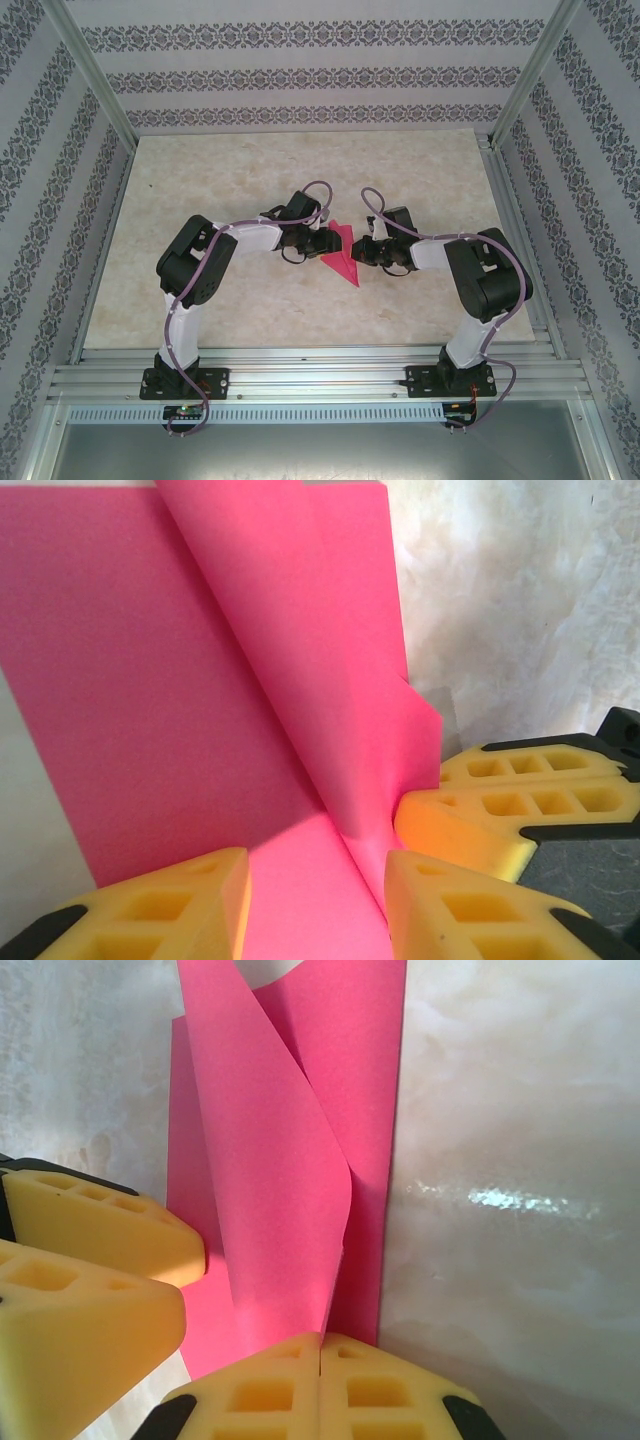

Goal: Fold a paper plane with a square sheet of paper (fold left side to right side)
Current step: Fourth fold the wing at the center of the table.

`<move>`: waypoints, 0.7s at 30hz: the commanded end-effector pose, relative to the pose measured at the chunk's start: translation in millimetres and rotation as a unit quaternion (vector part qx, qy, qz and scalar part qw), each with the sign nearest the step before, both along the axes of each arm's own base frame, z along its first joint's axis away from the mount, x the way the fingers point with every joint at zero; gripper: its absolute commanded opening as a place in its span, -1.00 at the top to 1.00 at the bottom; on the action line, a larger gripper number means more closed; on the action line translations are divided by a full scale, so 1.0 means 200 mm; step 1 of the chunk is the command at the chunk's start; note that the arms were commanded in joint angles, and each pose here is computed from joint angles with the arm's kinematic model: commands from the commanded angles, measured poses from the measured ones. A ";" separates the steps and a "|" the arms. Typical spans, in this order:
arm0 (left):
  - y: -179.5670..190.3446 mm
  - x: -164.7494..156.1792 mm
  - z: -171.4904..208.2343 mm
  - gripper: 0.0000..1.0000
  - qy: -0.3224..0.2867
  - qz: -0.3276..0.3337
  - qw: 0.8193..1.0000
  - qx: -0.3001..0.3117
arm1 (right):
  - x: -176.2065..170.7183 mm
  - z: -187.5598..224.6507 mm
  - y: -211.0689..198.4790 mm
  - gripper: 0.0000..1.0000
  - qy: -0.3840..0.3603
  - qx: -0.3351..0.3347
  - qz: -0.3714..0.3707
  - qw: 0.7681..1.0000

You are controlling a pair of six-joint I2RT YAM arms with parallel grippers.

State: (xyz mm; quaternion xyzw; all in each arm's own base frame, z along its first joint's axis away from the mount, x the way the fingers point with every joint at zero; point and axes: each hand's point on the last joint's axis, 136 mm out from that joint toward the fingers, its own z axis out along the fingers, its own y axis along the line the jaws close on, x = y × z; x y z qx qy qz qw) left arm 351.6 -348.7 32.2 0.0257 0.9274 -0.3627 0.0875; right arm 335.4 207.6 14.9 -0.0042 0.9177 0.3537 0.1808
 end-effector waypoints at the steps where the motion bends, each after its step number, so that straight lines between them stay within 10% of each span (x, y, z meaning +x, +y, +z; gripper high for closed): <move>1: 0.00 -0.05 0.04 0.16 -0.008 -0.022 0.999 0.023 | -0.01 -0.09 -0.04 0.94 0.019 -0.030 -0.005 0.999; 21: -0.19 0.00 0.10 0.44 -0.008 -0.044 0.999 -0.030 | -0.01 -0.10 -0.04 0.93 0.023 -0.031 -0.001 0.999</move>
